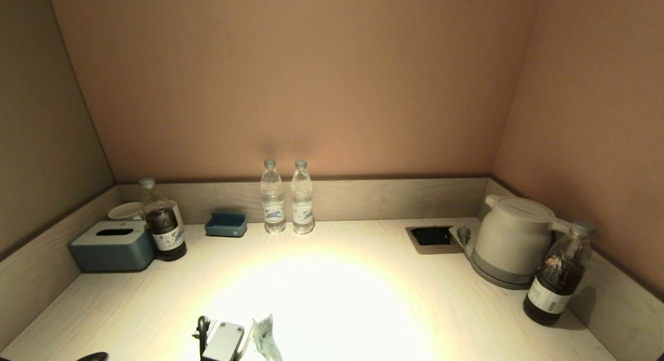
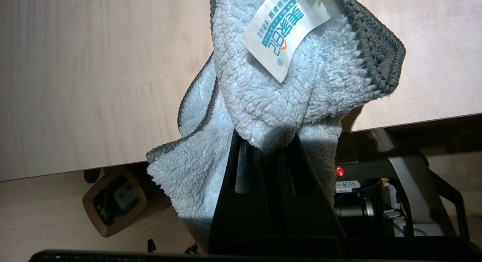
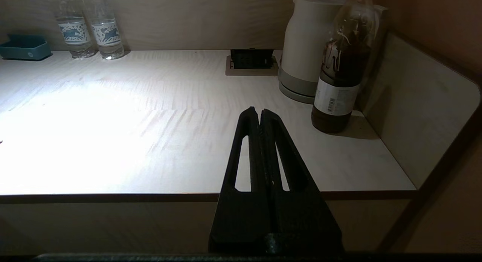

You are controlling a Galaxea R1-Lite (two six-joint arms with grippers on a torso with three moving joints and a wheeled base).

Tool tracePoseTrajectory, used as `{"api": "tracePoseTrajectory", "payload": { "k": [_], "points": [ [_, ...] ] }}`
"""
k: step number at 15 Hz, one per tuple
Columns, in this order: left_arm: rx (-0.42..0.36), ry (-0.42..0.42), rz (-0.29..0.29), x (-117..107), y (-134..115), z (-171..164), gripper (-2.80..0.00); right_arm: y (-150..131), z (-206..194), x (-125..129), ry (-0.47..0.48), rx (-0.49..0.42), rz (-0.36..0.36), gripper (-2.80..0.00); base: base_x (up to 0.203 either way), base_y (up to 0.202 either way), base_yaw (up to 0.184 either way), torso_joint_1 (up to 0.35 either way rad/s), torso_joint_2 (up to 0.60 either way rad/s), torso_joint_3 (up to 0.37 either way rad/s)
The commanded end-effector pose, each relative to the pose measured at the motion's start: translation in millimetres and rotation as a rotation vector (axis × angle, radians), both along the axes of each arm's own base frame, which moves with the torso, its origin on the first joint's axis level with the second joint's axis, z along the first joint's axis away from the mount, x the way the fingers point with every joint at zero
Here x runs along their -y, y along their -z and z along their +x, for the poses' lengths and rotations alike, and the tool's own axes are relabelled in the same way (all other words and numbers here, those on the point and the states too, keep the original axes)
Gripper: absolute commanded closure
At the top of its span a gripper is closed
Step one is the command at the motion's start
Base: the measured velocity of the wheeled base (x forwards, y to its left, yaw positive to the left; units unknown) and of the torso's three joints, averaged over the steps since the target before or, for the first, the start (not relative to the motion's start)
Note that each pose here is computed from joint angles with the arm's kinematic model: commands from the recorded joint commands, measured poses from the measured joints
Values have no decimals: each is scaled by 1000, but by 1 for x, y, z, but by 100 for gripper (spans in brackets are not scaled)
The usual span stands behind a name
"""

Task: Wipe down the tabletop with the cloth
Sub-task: Sweep the stains on the table

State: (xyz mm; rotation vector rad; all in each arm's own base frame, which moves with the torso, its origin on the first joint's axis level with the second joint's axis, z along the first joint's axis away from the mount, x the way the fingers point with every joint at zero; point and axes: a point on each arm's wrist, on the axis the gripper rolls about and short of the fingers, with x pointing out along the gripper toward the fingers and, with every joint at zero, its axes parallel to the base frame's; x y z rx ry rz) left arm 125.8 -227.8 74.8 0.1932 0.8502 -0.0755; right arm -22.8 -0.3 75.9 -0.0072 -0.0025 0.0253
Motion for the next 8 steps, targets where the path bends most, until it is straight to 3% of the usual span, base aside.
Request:
{"api": "tracePoseTrajectory", "payload": {
  "k": [1, 5, 8],
  "points": [
    [58, 5, -93, -6, -29, -2, 0, 0, 0, 0, -1, 1, 0, 0, 0, 0, 0, 0, 0, 0],
    [125, -58, -141, -22, -54, 17, 0, 0, 0, 0, 0, 1, 0, 0, 0, 0, 0, 0, 0, 0],
    [201, -224, -152, -50, -72, 49, 0, 0, 0, 0, 1, -1, 0, 0, 0, 0, 0, 0, 0, 0]
  ]
}}
